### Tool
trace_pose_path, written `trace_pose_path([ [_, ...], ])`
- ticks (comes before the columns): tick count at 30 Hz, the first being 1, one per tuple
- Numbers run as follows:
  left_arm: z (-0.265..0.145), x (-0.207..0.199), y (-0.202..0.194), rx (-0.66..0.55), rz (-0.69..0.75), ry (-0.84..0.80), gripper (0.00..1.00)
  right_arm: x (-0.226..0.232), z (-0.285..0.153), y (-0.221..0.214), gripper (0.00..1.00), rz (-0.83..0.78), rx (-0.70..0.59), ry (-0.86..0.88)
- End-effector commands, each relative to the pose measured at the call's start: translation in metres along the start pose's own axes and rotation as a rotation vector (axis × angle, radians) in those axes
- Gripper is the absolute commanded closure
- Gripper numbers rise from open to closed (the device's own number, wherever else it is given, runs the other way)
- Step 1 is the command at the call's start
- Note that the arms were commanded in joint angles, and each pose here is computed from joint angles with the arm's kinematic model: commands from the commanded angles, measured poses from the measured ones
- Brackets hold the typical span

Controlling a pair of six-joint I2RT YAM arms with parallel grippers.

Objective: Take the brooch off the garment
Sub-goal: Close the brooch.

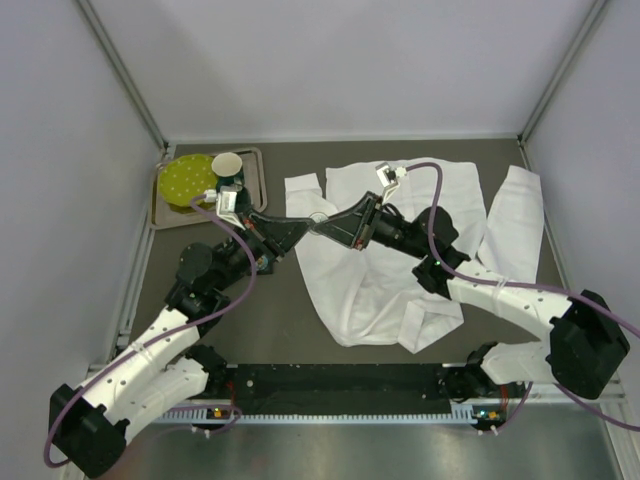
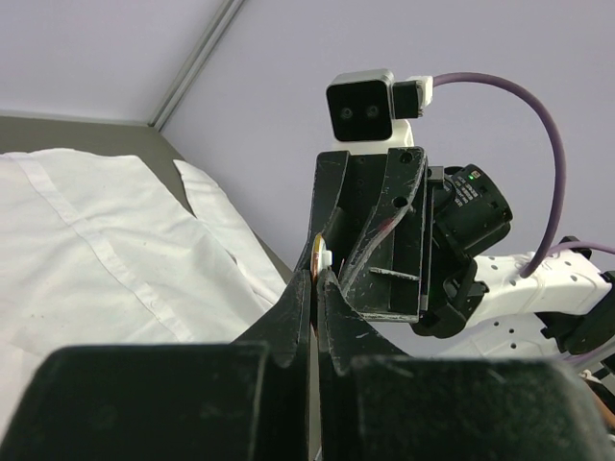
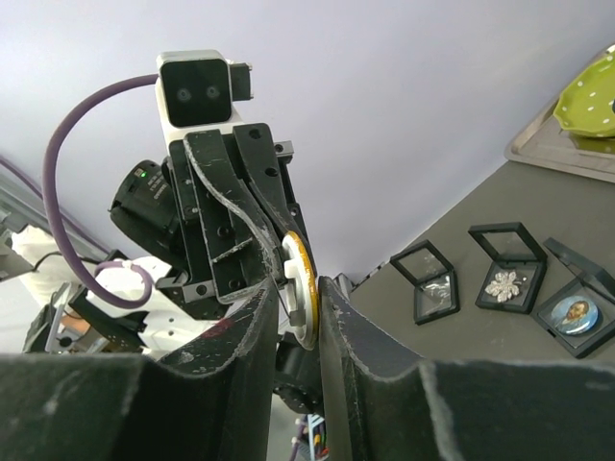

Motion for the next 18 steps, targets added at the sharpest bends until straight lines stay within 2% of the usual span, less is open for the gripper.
trace_pose_path([
  [1,0.000,-0.024,0.015,-0.039,0.031,-0.086,1.00,0.014,0.004,0.017,0.78,-0.039,-0.048,0.051],
  [11,0.001,-0.023,0.009,-0.009,0.062,-0.102,1.00,0.008,0.009,0.008,0.79,0.018,-0.009,0.062],
  [15,0.004,-0.028,0.005,0.047,0.126,-0.137,1.00,0.007,0.010,0.005,0.84,0.035,0.005,0.069],
  [18,0.004,-0.030,0.008,0.042,0.135,-0.129,1.00,0.006,0.009,0.005,0.87,0.039,-0.006,0.070],
])
Point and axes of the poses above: each gripper's point midway between its finger pads, its own z axis out along the fingers, its own x axis along the line the jaws close on, y = z × x, the point moved 1 cm from there along -z, back along the fingers, and after that the axes turned 1 degree about z, right-handed, at the moved point
